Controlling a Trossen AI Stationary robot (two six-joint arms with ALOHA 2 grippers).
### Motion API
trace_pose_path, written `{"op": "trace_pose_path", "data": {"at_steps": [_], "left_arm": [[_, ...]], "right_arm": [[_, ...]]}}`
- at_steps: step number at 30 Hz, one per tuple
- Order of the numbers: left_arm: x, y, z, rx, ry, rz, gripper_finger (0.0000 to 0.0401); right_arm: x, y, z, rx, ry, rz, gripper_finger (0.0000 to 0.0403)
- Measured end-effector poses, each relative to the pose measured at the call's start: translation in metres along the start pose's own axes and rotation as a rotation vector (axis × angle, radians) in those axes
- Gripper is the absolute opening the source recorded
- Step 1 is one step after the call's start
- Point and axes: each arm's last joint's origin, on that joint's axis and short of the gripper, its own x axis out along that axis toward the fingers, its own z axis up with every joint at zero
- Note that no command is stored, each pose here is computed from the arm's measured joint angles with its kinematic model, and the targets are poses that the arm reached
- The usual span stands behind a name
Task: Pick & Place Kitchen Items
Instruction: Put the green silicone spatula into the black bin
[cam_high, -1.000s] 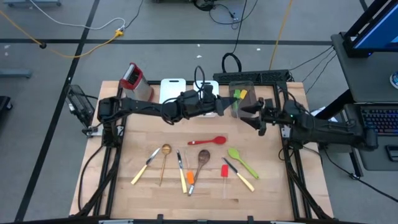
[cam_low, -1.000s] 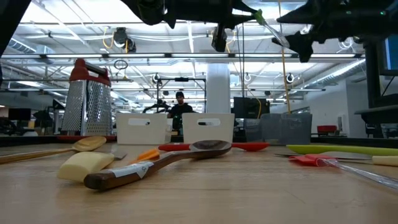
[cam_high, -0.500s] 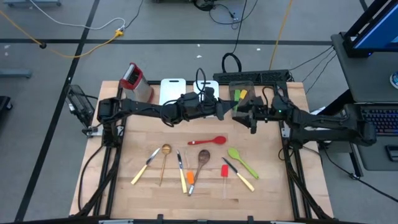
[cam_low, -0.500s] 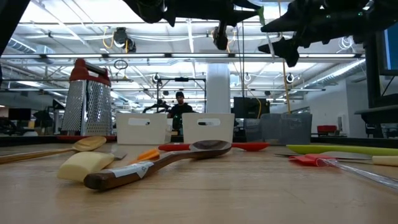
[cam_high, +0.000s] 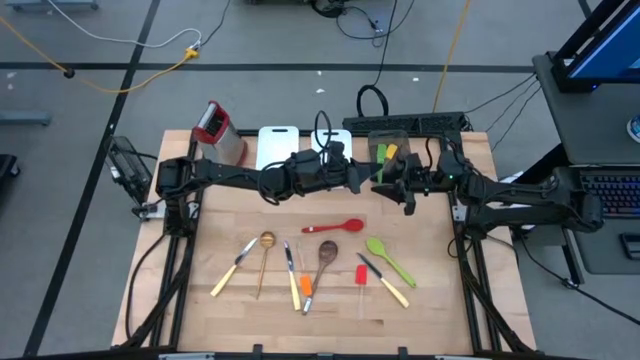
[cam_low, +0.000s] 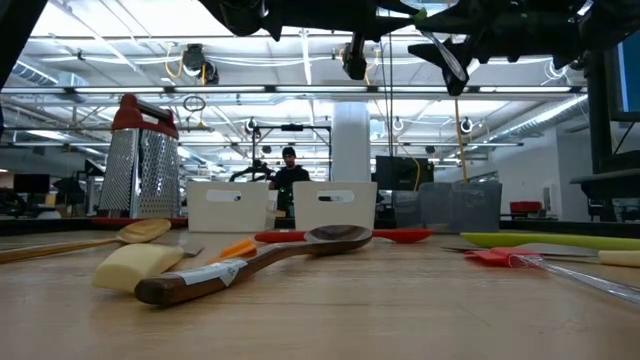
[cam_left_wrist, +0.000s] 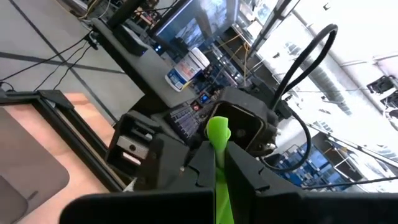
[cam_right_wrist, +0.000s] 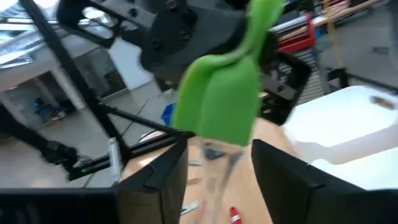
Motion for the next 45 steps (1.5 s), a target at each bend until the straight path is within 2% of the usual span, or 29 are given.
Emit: {"op": "trace_pose_path", "data": {"at_steps": [10, 18, 31, 35, 41, 45], "left_arm": [[0.000, -0.001, 0.001, -0.002, -0.003, -0.004, 0.0004], [0.000, 0.003, 0.006, 0.001, 0.016, -0.019, 0.0004], [0.001, 0.014, 0.014, 0.026, 0.066, -0.035, 0.0028], [0.001, 0.014, 0.014, 0.027, 0.066, -0.035, 0.0071], [0.001, 0.015, 0.011, 0.039, 0.098, -0.027, 0.0180], [0.000, 0.014, 0.011, 0.039, 0.144, -0.075, 0.0237]], "right_arm": [[0.000, 0.000, 0.000, 0.010, 0.001, 0.000, 0.0015], [-0.001, -0.002, 0.001, 0.019, -0.006, -0.010, 0.0003], [-0.004, -0.011, 0.002, 0.039, -0.004, -0.058, 0.0001], [-0.005, -0.013, 0.003, 0.039, -0.009, -0.066, 0.0000], [-0.009, -0.014, 0.007, 0.030, -0.041, -0.085, 0.0000], [-0.013, -0.016, 0.010, 0.051, -0.058, -0.102, 0.0000]]}}
